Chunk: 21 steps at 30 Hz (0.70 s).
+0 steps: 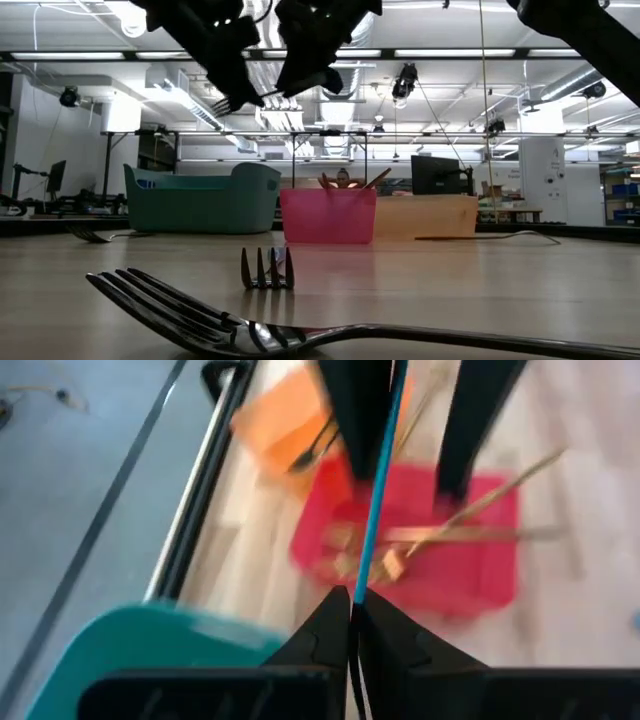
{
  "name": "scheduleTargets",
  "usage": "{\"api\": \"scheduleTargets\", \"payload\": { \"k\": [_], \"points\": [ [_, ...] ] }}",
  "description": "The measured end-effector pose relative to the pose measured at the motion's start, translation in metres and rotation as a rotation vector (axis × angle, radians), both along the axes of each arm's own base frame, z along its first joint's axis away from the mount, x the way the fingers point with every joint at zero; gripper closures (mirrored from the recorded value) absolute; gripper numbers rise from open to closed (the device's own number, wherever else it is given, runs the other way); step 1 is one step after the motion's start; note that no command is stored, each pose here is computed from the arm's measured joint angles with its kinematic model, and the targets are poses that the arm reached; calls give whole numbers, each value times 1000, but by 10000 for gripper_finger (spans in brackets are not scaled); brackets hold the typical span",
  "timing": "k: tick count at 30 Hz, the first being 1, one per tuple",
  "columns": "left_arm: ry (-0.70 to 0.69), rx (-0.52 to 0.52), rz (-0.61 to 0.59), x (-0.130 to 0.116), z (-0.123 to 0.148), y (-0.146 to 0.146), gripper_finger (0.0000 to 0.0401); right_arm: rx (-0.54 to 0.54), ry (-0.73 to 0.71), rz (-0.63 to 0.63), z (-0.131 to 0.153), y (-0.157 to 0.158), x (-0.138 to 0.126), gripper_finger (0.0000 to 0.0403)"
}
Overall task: Sort silverware by color (type)
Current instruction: Put the blue fork into the green bin
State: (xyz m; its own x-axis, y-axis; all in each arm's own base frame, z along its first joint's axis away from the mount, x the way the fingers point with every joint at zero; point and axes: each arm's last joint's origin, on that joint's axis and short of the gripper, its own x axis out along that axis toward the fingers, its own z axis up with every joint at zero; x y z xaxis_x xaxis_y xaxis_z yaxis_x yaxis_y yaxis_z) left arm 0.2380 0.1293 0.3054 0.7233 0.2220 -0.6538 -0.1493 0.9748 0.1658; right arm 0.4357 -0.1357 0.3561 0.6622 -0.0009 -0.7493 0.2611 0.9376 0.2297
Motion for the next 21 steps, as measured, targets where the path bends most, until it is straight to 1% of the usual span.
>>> {"api": "scheduleTargets", "payload": {
  "k": [3,6,10,12,15,17,21],
  "points": [
    [73,5,52,-13,-9,14,401,8,-11,-37,12,-4,-10,275],
    [186,-10,131,-36,-22,33,401,19,-21,-64,27,-4,-25,262],
    [262,-33,230,-66,-31,62,401,-26,-29,-95,39,-3,-35,256],
    [274,-48,279,-75,-35,73,401,-51,-35,-117,45,-3,-39,256],
    [303,-57,289,-80,-43,83,401,-92,-49,-154,55,-3,-48,255],
    [328,-74,266,-77,-50,86,401,-112,-55,-171,59,-2,-51,255],
    [364,-114,256,-72,-62,93,401,-115,-50,-176,59,-3,-51,255]
  ]
}}
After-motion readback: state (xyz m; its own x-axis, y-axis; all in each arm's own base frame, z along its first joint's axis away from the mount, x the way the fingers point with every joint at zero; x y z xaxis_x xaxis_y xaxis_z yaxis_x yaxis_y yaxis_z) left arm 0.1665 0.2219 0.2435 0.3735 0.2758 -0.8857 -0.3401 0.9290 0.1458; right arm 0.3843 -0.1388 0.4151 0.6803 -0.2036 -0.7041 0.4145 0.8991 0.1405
